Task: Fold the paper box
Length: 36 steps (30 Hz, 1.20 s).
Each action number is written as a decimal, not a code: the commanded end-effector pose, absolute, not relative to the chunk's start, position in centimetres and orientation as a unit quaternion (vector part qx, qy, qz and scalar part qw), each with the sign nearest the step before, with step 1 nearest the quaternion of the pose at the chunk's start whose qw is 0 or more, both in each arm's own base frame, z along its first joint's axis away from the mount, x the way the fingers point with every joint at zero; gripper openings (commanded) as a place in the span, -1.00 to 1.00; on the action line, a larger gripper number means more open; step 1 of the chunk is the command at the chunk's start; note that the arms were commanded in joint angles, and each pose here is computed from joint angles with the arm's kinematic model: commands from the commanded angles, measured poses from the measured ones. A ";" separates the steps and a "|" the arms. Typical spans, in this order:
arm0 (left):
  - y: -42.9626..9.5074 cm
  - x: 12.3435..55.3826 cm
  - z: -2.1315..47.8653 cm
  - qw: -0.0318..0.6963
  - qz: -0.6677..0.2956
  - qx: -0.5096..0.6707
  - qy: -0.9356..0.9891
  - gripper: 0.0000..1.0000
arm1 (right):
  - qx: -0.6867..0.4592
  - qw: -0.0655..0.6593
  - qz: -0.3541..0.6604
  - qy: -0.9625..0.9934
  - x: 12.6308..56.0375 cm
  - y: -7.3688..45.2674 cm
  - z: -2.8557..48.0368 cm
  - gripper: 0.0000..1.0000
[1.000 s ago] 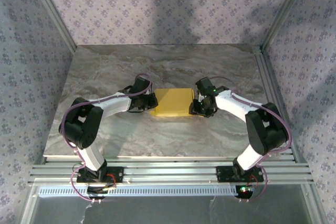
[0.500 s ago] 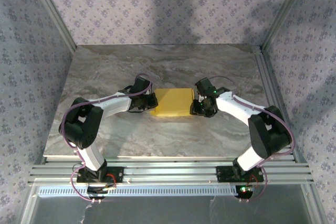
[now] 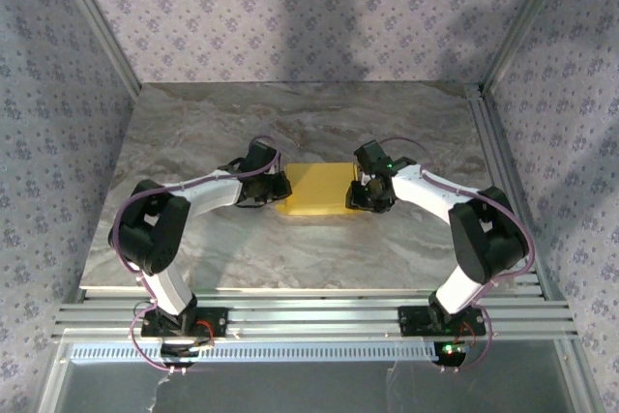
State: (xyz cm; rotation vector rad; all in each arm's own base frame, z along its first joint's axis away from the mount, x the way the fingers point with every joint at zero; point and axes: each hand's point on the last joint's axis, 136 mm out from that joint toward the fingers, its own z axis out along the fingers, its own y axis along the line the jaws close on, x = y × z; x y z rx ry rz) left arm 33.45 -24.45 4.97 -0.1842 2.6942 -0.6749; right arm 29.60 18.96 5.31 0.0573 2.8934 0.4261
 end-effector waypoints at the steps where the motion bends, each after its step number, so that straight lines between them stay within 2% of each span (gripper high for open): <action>1: -24.2 32.5 4.3 0.157 -0.220 -0.058 0.961 -0.71 | 0.024 0.106 0.163 0.981 29.5 19.7 5.7 -0.26; 26: -24.2 32.5 4.3 0.155 -0.218 -0.058 0.962 -0.69 | 0.041 0.076 0.172 0.981 28.3 19.6 5.2 -0.45; 36: -24.2 32.5 4.3 0.156 -0.217 -0.059 0.962 -0.70 | 0.049 0.070 0.180 0.980 28.0 19.2 5.4 -0.47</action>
